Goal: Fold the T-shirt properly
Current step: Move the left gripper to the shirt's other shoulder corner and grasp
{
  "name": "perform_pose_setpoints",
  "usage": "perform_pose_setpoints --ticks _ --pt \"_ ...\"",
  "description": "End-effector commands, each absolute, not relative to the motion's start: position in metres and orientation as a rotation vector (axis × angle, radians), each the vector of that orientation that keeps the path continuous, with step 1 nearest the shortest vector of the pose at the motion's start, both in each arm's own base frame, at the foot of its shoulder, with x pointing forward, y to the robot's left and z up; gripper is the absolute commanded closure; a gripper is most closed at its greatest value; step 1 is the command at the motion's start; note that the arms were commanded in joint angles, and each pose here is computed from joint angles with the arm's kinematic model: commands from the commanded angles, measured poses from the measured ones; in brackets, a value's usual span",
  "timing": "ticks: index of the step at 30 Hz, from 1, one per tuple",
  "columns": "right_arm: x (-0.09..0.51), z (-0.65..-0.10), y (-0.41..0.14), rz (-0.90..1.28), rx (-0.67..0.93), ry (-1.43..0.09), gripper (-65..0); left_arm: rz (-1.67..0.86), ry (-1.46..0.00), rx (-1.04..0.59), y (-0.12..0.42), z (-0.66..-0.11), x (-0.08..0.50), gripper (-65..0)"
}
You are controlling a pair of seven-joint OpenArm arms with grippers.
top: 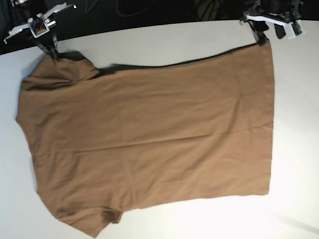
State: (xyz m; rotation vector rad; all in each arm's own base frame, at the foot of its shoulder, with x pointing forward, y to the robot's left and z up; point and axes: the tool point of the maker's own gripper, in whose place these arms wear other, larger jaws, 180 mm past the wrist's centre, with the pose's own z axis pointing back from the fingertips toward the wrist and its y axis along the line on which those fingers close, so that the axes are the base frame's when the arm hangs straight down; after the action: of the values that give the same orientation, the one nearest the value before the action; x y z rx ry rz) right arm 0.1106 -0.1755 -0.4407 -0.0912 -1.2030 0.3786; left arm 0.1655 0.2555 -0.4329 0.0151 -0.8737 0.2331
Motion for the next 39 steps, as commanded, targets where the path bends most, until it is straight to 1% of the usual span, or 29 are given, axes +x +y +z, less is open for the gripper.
perform_pose_setpoints --ticks 1,17,21,24,25,27,29,32,34,39 --pt "0.101 -0.451 -0.181 0.384 -0.100 -1.134 -0.1 0.227 -0.881 0.010 0.256 -0.431 0.165 -35.6" --pt "0.101 -0.455 -0.183 0.379 -0.107 -1.108 -0.1 0.236 -0.879 -0.008 0.253 -0.436 0.175 -35.3" --pt "0.102 -0.455 -0.183 0.379 -0.107 -1.110 -0.1 0.231 -0.810 -0.024 0.249 -0.444 0.179 -35.1" --pt "0.102 -0.455 -0.183 0.379 -0.107 -1.110 -0.1 0.229 -0.797 -0.030 0.248 -0.445 0.182 -34.8" --pt "0.102 -0.455 -0.183 0.379 -0.107 -1.110 -0.1 0.227 -0.791 -0.033 0.247 -0.445 0.182 -33.7" --pt "0.102 -0.455 -0.183 0.379 -0.107 -1.110 -0.1 0.202 -0.785 -0.056 0.242 -0.446 0.182 -28.5" --pt "0.102 -0.455 -0.183 0.379 -0.107 -1.110 -0.1 0.178 -0.779 -0.080 0.237 -0.445 0.187 -20.4" --pt "0.102 -0.455 -0.183 0.379 -0.107 -1.110 -0.1 0.170 -0.734 -0.088 0.235 -0.450 0.182 -9.8" --pt "0.102 -0.455 -0.183 0.379 -0.107 -1.110 -0.1 0.169 -0.724 -0.089 0.234 -0.451 0.180 -6.5" --pt "0.102 -0.455 -0.183 0.380 -0.106 -1.111 -0.1 0.169 -0.720 -0.089 0.234 -0.452 0.180 -2.3"
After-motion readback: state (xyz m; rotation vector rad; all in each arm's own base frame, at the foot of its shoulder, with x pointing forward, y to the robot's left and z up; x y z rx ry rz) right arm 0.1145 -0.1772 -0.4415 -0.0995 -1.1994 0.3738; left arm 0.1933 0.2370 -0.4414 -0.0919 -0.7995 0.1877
